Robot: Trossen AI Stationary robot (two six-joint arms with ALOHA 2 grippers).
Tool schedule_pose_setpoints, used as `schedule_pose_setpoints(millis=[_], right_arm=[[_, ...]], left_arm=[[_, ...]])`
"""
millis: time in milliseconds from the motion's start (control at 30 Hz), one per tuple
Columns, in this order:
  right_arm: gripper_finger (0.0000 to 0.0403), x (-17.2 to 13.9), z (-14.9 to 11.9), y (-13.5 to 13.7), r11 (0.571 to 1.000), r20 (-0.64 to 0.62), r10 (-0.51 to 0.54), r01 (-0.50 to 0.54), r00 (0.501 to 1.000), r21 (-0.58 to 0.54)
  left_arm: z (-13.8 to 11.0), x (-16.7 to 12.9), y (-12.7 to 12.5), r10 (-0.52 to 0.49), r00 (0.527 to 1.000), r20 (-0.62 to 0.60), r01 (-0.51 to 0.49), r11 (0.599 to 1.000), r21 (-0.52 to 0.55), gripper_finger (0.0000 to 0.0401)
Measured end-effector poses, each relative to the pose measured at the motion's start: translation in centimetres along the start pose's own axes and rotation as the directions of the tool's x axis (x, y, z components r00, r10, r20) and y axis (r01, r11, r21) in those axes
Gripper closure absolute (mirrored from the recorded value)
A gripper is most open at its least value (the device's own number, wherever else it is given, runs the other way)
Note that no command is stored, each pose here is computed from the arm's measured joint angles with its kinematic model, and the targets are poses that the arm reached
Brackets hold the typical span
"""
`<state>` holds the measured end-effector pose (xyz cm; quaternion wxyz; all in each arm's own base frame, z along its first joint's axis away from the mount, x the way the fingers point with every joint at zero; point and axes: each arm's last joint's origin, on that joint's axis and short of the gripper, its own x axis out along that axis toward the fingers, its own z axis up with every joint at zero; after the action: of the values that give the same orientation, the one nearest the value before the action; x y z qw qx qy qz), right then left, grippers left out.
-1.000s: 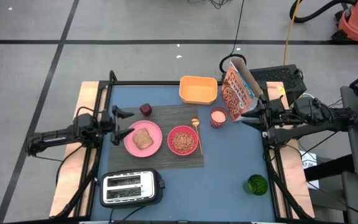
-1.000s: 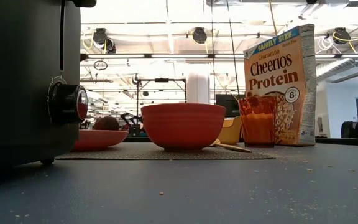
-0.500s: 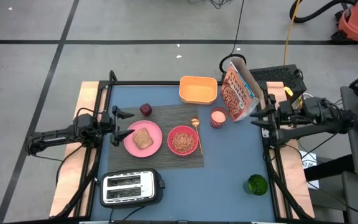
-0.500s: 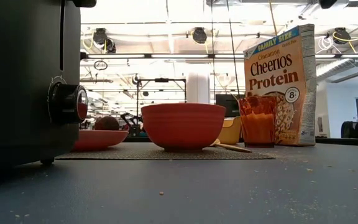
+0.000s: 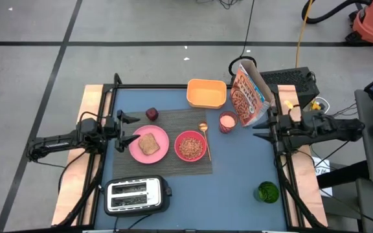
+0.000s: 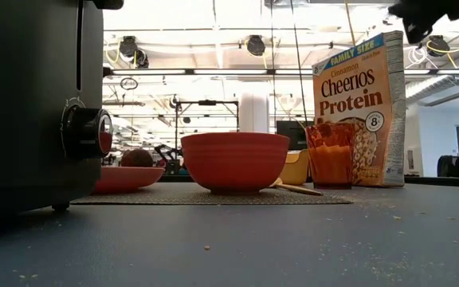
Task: Arrange a breakfast setting
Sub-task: Return to Home Position
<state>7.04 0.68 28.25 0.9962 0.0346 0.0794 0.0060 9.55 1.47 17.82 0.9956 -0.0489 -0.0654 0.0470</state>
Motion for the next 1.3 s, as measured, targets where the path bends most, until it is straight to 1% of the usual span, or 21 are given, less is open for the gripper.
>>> schedule_pose_setpoints(millis=[400,533,667,833,1000,1200,1300], right_arm=[[0.0282,1.5,-5.0,-0.3,1.000,0.069,0.006,-0.007,0.998,0.009],[0.0282,1.8,-6.4,-0.4,1.000,0.065,0.005,-0.005,0.998,0.009],[0.0282,2.0,-7.4,-0.4,1.000,0.071,-0.003,0.002,0.997,0.011],[0.0282,2.7,-8.4,-0.6,0.998,0.081,-0.051,0.052,0.995,-0.018],[0.0282,3.5,-9.5,-0.6,0.998,0.103,-0.045,0.049,0.994,-0.037],[0.0282,4.1,-11.0,-0.6,0.998,0.079,-0.046,0.050,0.996,-0.039],[0.0282,4.3,-11.1,-0.6,0.998,0.114,-0.043,0.047,0.993,-0.036]], left_arm=[[0.0,0.0,0.0,0.000,1.000,0.001,0.000,1.000,0.000,0.0022],[0.0,0.0,0.0,0.000,1.000,0.001,0.000,1.000,0.004,0.0022],[0.0,0.0,0.0,0.001,1.000,0.001,-0.001,1.000,0.005,0.0022],[0.0,0.0,0.0,0.001,1.000,0.002,-0.001,1.000,0.004,0.0022],[0.0,0.0,0.0,0.001,1.000,0.002,-0.001,1.000,0.003,0.0022],[0.0,0.0,0.0,0.001,1.000,0.002,-0.001,1.000,0.001,0.0022],[0.0,0.0,0.0,0.000,1.000,0.002,0.000,1.000,0.001,0.0022]])
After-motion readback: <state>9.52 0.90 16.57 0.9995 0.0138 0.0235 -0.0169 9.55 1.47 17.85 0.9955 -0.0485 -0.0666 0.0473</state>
